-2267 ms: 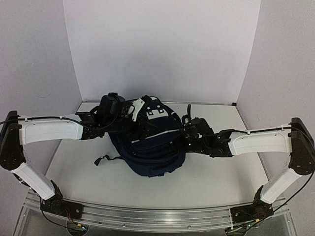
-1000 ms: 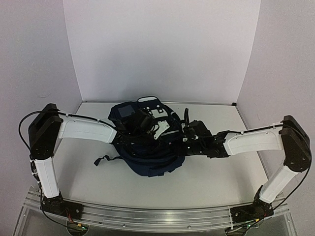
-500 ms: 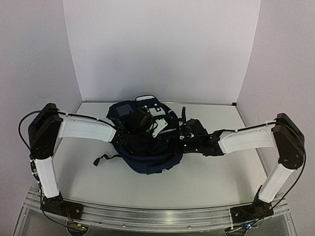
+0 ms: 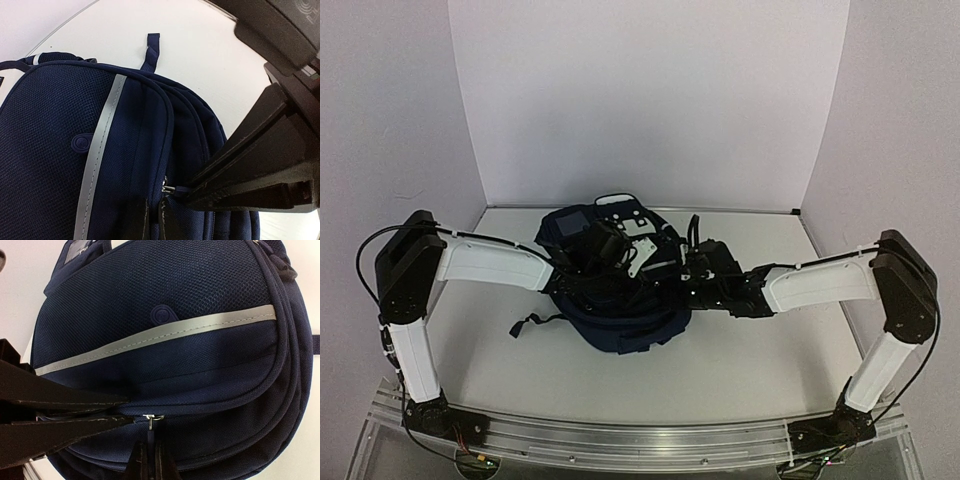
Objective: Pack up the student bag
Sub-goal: Zip the student bag at the center of the board.
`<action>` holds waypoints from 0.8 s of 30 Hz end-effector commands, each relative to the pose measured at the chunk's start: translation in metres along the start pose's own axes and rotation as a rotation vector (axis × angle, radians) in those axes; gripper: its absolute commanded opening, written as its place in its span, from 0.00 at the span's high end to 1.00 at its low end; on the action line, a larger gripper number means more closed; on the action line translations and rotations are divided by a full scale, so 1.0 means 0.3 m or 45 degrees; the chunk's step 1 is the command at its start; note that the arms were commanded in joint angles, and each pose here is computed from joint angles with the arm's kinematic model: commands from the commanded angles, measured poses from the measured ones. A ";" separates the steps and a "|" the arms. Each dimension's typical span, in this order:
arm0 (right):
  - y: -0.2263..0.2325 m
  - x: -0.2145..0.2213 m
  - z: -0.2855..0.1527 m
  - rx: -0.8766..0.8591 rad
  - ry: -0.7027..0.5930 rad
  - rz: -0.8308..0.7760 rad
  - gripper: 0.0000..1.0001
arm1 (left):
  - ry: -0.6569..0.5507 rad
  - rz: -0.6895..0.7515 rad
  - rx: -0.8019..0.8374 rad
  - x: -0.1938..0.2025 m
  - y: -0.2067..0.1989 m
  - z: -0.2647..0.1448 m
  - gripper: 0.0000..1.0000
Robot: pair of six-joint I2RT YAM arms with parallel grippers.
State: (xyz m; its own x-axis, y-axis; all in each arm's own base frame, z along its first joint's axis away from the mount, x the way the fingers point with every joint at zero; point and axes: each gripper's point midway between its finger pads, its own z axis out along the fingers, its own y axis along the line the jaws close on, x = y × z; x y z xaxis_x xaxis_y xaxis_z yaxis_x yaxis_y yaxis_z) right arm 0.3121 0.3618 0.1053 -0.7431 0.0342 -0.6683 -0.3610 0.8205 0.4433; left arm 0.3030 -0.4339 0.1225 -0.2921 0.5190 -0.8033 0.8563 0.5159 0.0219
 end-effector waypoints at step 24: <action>-0.161 -0.200 -0.054 0.203 -0.125 -0.109 1.00 | 0.028 -0.017 0.013 0.052 -0.034 -0.255 1.00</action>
State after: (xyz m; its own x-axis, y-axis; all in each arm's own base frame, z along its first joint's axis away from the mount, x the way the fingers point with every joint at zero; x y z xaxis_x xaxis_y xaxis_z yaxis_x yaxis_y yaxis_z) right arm 0.3214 0.3455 0.1118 -0.7071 -0.0128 -0.7070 -0.3550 0.8711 0.3392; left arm 0.2806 -0.3967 0.1427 -0.2949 0.5032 -0.8123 0.8432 0.5369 0.0265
